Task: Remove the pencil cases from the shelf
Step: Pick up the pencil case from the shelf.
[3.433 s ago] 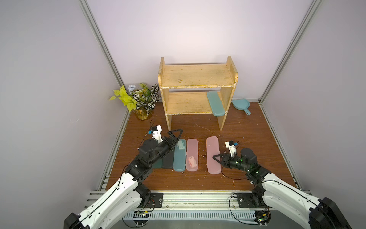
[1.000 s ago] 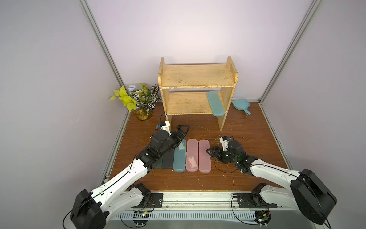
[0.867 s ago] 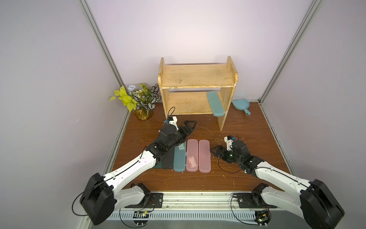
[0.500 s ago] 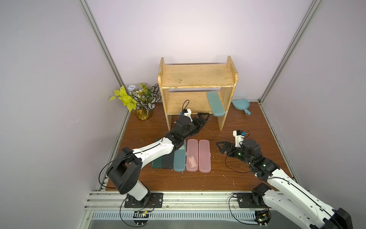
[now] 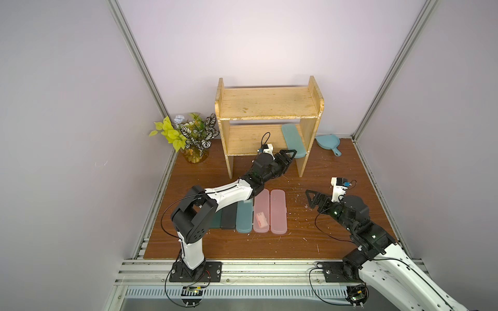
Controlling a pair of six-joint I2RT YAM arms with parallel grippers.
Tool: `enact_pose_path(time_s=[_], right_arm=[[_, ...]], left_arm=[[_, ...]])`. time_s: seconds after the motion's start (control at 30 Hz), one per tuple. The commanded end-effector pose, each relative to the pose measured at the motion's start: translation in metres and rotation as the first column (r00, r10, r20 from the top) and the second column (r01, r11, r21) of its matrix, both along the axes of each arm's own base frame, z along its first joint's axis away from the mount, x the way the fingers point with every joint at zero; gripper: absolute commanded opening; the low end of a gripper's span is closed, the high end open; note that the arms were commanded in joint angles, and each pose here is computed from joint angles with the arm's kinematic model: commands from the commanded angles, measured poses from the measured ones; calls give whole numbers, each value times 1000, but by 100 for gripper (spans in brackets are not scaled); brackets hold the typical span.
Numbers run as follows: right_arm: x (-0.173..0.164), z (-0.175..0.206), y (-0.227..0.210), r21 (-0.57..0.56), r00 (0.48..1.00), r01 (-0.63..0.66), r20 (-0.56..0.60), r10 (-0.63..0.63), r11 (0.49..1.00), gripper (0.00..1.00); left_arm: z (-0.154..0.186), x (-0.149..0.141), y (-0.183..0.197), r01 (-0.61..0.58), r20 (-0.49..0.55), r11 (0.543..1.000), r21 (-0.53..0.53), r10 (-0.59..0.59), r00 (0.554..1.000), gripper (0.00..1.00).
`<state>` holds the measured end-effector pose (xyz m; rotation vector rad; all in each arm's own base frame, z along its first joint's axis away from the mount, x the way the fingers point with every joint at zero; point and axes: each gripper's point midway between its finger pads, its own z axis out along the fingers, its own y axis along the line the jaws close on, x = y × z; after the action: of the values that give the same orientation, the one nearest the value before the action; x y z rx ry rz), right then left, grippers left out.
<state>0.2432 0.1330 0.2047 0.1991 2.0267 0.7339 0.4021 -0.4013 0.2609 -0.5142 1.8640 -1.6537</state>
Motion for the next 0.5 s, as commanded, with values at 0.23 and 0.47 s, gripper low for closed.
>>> enact_pose_path(time_s=[0.23,0.47], right_arm=[[2,21,-8,-22,998,29,59,-28,999,93],[0,23,-13,-34,997,40,66,-38,999,93]], left_arm=[[8,11,-16,3,31,999,-45,-1,1000,52],[2,16,-20,-2,26,999,-41,3,1000,45]])
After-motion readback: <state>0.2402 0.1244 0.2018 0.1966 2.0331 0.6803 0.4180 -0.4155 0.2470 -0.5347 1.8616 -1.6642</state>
